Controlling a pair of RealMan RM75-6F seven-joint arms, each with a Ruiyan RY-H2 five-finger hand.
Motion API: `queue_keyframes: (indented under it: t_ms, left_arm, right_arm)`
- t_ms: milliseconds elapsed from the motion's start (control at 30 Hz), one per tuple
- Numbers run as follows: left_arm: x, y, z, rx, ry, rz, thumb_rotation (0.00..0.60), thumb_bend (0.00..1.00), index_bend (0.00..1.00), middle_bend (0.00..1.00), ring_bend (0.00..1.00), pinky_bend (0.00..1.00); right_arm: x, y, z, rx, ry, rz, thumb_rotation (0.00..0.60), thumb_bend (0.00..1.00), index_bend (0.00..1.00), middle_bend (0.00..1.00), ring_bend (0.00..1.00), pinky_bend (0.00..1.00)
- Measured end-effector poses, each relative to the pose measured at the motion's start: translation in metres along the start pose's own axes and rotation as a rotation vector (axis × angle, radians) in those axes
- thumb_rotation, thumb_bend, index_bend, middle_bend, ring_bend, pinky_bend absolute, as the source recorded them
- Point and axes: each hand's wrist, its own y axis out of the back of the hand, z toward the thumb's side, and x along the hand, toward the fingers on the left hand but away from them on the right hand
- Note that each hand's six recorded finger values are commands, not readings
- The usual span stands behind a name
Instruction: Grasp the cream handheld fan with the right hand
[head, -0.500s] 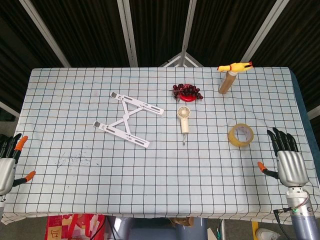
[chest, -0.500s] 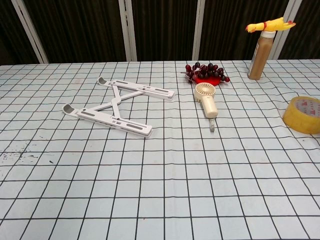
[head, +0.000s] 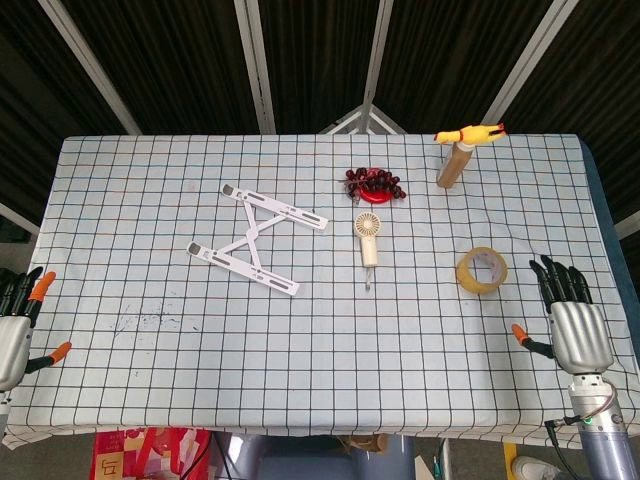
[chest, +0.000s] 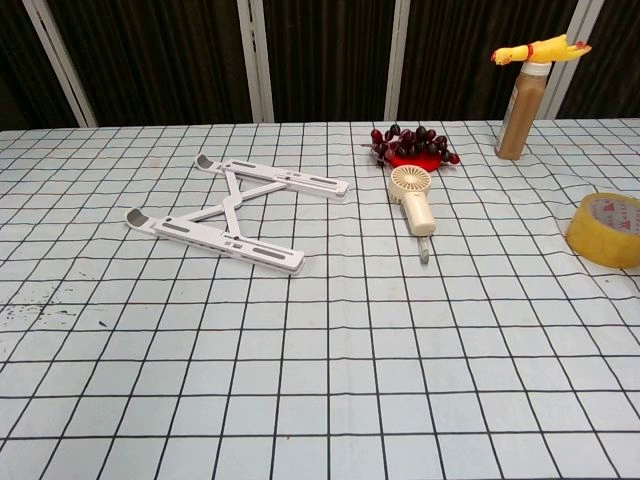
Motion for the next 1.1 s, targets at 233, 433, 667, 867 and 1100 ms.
queue_keyframes:
  t_ms: [233,433,667,867,1100]
  left_arm:
    - [0.0,0.001,0.001,-0.014,-0.006,-0.002,0.6,0.01,0.0,0.0,0.0,0.0]
    - [0.001,0.001,0.004,-0.023,-0.018,0.001,0.6,0.01,0.0,0.0,0.0,0.0]
    - [0.003,0.001,0.003,-0.041,-0.02,-0.011,0.6,0.01,0.0,0.0,0.0,0.0]
    - [0.004,0.001,0.0,-0.043,-0.016,-0.019,0.6,0.01,0.0,0.0,0.0,0.0]
    - [0.006,0.003,-0.003,-0.036,-0.021,-0.011,0.6,0.01,0.0,0.0,0.0,0.0]
  right_arm:
    - [-0.011,0.004,0.013,-0.029,0.03,-0.009,0.6,0.27,0.0,0.2,0.22,0.31]
    - [-0.034,0.002,0.034,-0.057,0.068,0.018,0.6,0.48,0.0,0.77,0.8,0.81]
    - [-0.069,-0.031,0.076,-0.039,0.112,0.162,0.6,0.71,0.0,0.85,0.9,0.87]
    - [-0.095,-0.066,0.115,-0.021,0.127,0.263,0.6,0.72,0.0,0.85,0.9,0.87]
    - [-0.115,-0.103,0.153,-0.009,0.146,0.344,0.6,0.72,0.0,0.85,0.9,0.87]
